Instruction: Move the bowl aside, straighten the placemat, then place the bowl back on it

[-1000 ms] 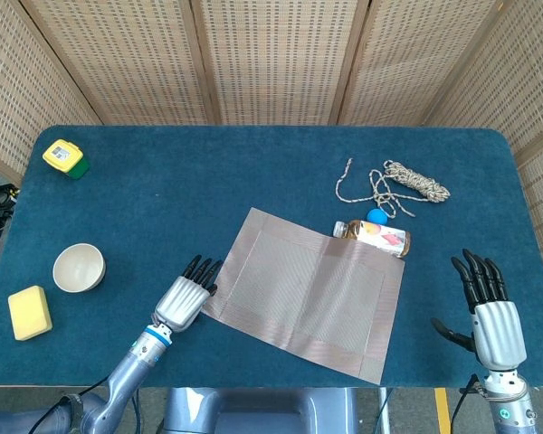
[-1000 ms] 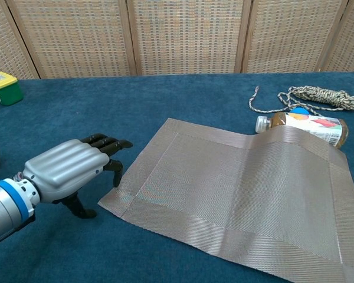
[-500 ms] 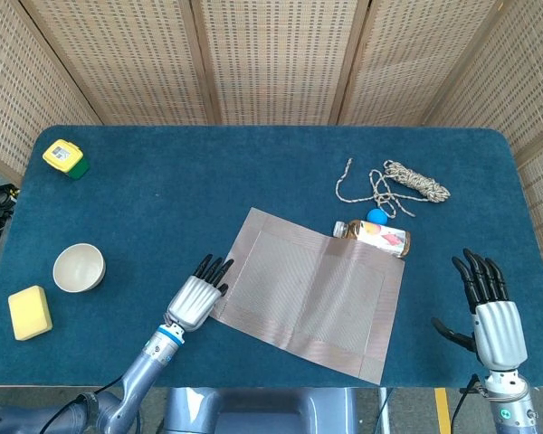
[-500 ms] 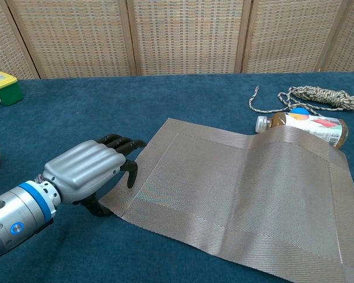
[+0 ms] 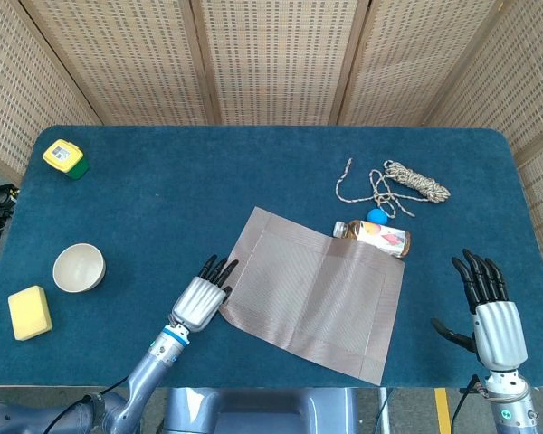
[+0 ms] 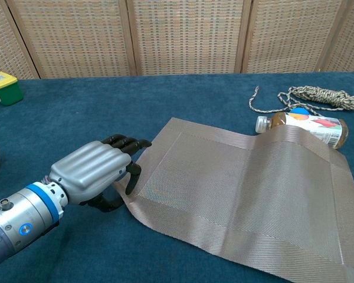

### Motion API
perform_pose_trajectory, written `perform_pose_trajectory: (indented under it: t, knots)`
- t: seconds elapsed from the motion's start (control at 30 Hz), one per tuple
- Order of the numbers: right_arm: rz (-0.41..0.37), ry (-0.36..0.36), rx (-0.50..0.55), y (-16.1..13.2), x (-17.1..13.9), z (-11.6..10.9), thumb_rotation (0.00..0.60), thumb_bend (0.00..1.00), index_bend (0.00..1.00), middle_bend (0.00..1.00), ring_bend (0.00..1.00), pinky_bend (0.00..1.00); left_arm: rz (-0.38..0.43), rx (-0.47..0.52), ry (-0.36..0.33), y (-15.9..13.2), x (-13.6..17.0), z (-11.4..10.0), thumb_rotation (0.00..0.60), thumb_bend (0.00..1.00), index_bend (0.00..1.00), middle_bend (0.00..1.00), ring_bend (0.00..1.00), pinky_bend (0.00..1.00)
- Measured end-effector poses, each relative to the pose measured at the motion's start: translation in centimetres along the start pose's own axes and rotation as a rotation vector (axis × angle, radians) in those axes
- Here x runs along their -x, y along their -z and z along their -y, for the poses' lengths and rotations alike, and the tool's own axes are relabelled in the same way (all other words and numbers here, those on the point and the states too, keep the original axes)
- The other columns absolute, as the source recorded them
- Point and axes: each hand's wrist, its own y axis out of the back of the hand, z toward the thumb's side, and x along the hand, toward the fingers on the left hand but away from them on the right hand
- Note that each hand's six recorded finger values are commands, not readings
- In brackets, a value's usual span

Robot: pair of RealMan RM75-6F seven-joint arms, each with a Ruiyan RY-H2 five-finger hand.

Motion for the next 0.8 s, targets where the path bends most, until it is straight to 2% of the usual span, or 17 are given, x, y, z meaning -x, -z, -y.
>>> perform_pose_trajectory:
  t: [0.23,0.47,0.8]
  knots:
    - [-0.001,0.002,0.001,0.0,0.0,-0.1,0.600,0.23,0.03,0.00,0.00,0.00,-0.012,0.007,-0.010,0.3,0.0,-0.3,0.600,0.48,0.68,0.00,0.00,0.00]
    - [-0.004,0.001,0.000,-0.1,-0.1,-0.1,0.600,0.23,0.03,0.00,0.00,0.00,-0.021,-0.007,-0.013,1.1,0.3,-0.5,0.600,0.52,0.66,0.00,0.00,0.00]
    - [-0.001,0.000,0.000,-0.1,-0.1,-0.2,0.600,0.23,0.03,0.00,0.00,0.00,-0.024,-0.036,-0.030,2.4,1.4,-1.1,0.600,0.52,0.64,0.00,0.00,0.00]
